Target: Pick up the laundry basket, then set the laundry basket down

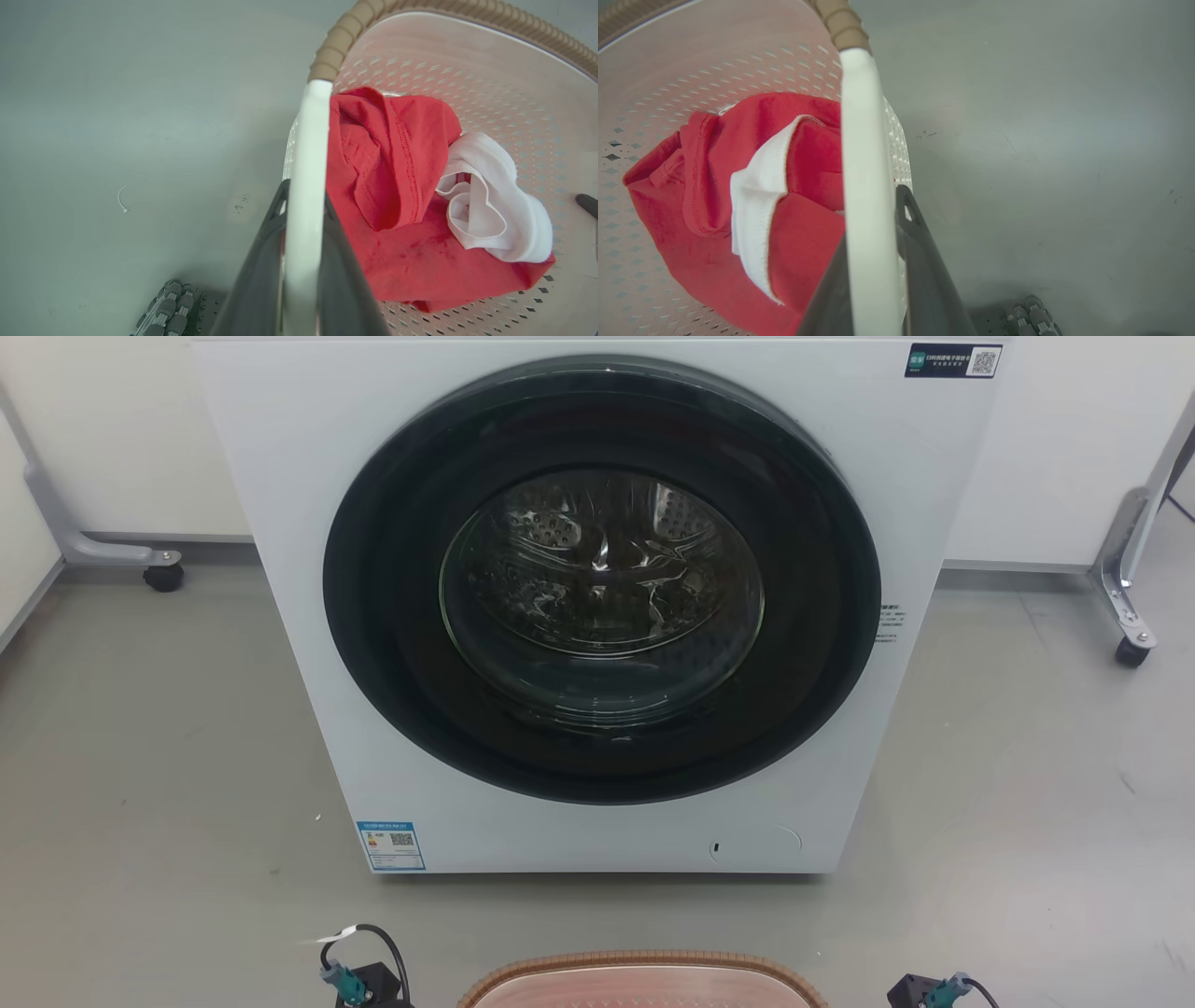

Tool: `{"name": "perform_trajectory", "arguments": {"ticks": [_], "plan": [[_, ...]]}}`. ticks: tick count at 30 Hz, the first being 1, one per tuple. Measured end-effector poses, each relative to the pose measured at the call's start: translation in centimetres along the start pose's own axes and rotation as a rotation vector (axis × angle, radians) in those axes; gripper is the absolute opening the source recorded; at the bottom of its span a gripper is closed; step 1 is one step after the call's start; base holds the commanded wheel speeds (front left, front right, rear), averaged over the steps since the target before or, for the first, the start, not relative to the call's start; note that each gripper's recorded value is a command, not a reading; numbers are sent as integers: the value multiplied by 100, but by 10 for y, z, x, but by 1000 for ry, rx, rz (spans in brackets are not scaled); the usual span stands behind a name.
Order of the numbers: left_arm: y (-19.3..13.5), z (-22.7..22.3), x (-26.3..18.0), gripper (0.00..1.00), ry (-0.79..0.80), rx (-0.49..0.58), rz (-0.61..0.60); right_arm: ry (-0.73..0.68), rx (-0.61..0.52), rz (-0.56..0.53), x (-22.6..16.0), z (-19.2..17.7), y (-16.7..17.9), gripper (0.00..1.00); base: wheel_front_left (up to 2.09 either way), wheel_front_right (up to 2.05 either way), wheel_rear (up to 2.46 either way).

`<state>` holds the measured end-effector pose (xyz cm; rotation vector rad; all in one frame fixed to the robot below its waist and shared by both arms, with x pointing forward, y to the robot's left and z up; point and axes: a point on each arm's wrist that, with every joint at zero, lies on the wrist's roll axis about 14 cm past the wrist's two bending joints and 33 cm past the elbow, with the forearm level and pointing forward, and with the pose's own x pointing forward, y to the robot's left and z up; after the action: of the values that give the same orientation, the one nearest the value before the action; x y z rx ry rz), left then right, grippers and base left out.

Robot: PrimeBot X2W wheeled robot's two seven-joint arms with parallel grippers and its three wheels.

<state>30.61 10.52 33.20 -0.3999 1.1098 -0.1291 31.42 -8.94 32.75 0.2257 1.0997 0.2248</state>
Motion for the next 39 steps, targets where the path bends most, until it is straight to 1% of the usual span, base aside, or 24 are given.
{"name": "perform_trajectory", "arguments": {"ticks": [11,17,26,39], "plan": [[1,2,10,0,13,-4,5,20,15,-5,9,-4,-5,0,0,0,0],[1,11,17,0,-2,-6,8,-1,10,-7,16,7,-6,0,0,0,0],[-2,47,34,0,-64,5,5,-64,-18,-19,33,46,-9,0,0,0,0],[2,90,71,0,-120,22,8,-111,-30,-37,72,88,-16,0,0,0,0]]}}
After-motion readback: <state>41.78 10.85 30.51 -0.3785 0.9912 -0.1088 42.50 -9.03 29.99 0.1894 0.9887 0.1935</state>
